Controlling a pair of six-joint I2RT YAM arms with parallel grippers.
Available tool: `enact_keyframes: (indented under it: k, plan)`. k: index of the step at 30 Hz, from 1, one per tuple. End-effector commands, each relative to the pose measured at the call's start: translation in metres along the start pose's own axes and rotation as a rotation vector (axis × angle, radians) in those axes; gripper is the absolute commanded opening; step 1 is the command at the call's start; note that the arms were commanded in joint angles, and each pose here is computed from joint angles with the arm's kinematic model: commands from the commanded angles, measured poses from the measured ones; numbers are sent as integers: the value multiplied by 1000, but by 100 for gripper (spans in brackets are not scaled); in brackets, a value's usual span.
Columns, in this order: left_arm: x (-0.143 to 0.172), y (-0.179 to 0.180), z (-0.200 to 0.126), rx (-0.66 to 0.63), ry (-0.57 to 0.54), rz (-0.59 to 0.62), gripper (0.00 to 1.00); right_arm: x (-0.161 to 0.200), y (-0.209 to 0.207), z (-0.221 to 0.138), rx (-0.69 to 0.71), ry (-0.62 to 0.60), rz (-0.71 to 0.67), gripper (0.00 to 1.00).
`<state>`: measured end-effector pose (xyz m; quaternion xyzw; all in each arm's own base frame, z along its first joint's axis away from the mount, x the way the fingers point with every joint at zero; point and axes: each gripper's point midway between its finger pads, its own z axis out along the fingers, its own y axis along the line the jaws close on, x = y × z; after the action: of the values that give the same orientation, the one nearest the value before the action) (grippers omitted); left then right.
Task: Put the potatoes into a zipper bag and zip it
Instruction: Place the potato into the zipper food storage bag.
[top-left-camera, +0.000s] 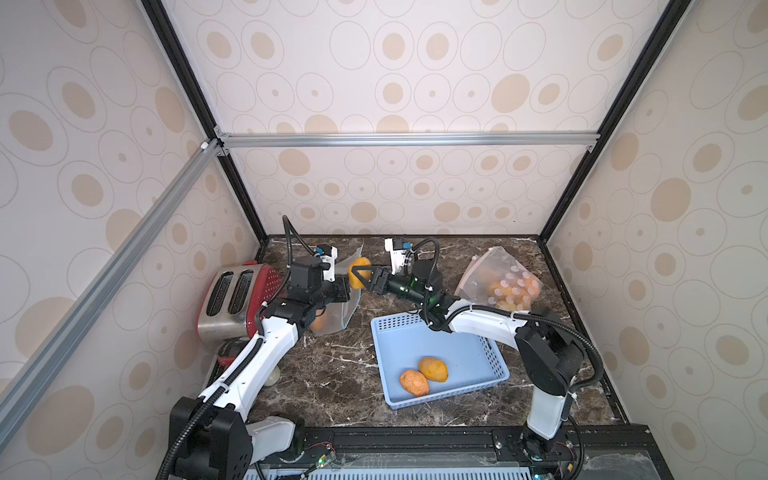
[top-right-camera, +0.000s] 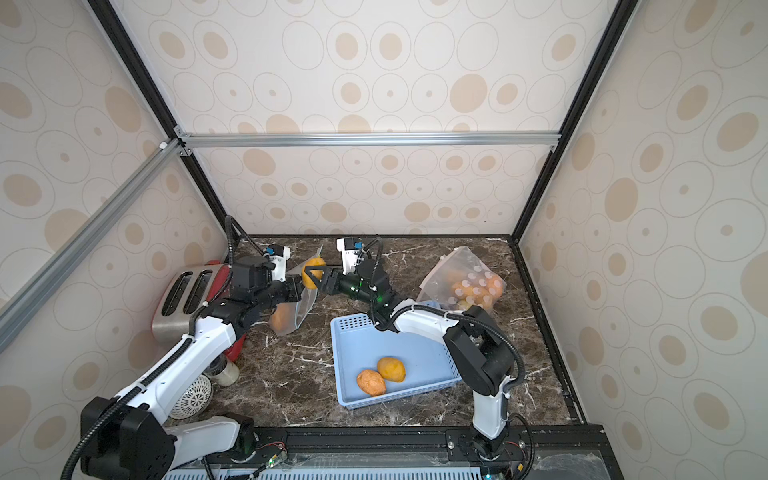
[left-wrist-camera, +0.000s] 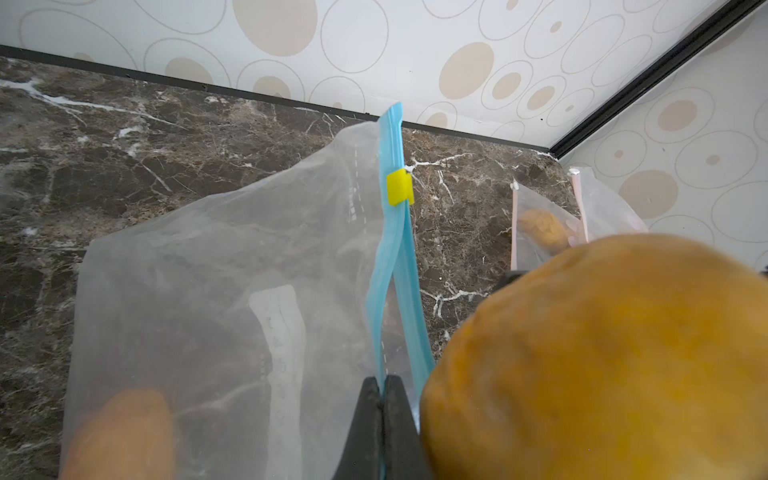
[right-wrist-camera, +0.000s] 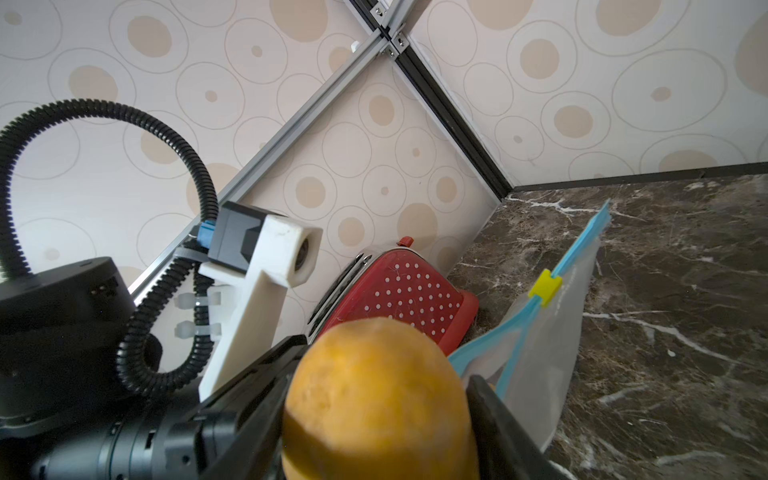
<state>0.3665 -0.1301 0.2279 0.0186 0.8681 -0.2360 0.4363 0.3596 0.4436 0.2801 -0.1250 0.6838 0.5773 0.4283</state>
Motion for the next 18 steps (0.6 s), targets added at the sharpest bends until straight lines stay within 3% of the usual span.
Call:
enact_keyframes:
  k: [1, 18]
  plan:
    - [-14, 0, -8, 12, -57, -16, 0, -1, 2, 9, -23, -20, 7, 34]
    - [-28, 13, -23, -27, -136, -40, 0, 29, -13, 24, 72, 69, -71, 36]
